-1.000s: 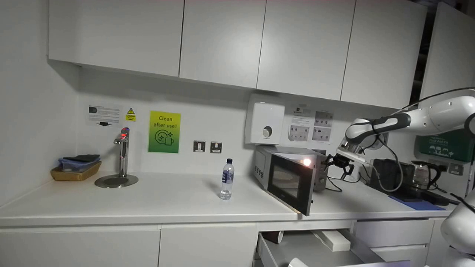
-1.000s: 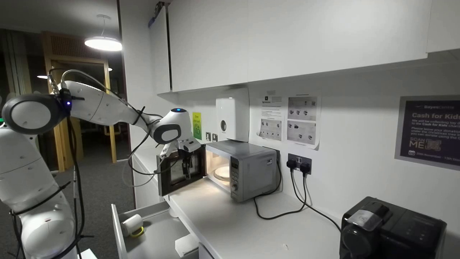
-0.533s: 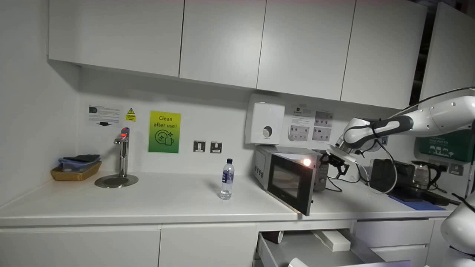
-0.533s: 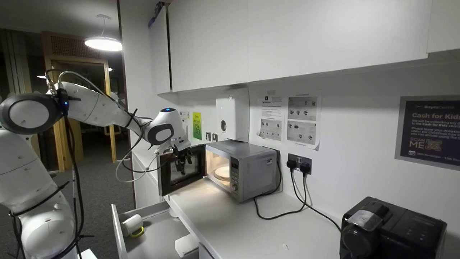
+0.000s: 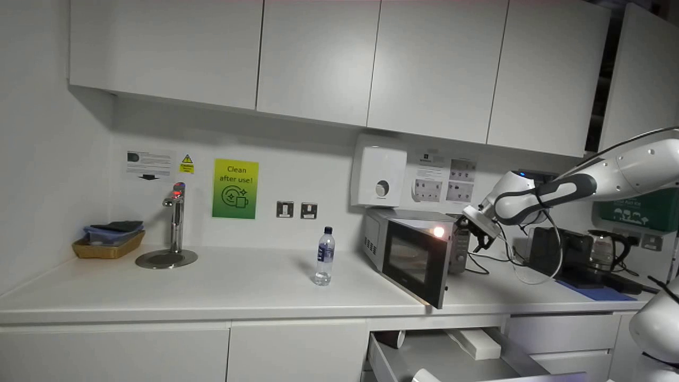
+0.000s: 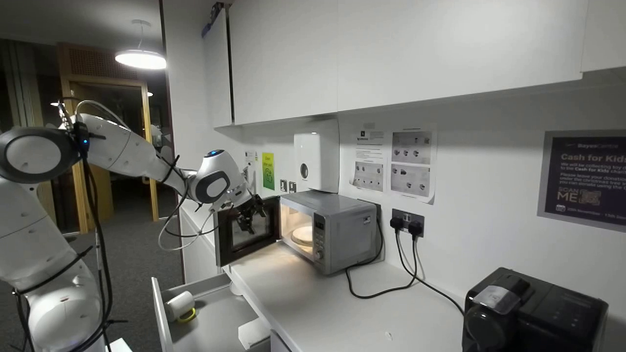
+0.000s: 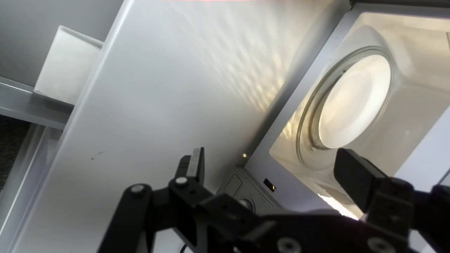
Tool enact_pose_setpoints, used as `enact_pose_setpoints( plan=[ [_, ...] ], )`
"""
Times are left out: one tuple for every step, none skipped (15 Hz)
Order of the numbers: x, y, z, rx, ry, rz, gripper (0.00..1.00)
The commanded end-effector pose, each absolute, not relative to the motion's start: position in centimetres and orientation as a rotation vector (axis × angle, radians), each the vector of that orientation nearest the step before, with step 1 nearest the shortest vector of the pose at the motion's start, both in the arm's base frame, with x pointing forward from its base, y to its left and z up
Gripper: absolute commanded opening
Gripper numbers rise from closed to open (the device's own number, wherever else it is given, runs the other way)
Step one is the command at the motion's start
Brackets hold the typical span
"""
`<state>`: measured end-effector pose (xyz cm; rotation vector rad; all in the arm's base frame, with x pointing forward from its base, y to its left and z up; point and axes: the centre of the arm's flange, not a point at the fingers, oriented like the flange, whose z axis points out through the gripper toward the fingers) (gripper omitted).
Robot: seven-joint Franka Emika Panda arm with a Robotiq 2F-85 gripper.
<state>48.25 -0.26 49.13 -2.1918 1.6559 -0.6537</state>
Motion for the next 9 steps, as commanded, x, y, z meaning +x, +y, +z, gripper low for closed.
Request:
enact_pose_setpoints(
  plan=[
    [46.7, -0.2, 49.5, -2.152, 1.681, -0.672, 1.0],
    [48.0, -0.2, 49.0, -2.174, 1.67, -0.661, 1.0],
    [47.9, -0.2, 49.0, -2.174, 1.67, -0.661, 1.0],
    [47.9, -0.2, 49.0, -2.173, 1.669, -0.661, 1.0],
    [47.9, -0.2, 49.0, -2.173, 1.669, -0.662, 1.0],
    [47.9, -0.2, 49.0, -2.173, 1.669, -0.662, 1.0],
    [47.9, -0.2, 49.0, -2.173, 1.669, -0.662, 1.0],
    [47.9, -0.2, 49.0, -2.173, 1.669, -0.662, 1.0],
    [47.9, -0.2, 49.0, -2.173, 1.669, -0.662, 1.0]
  ],
)
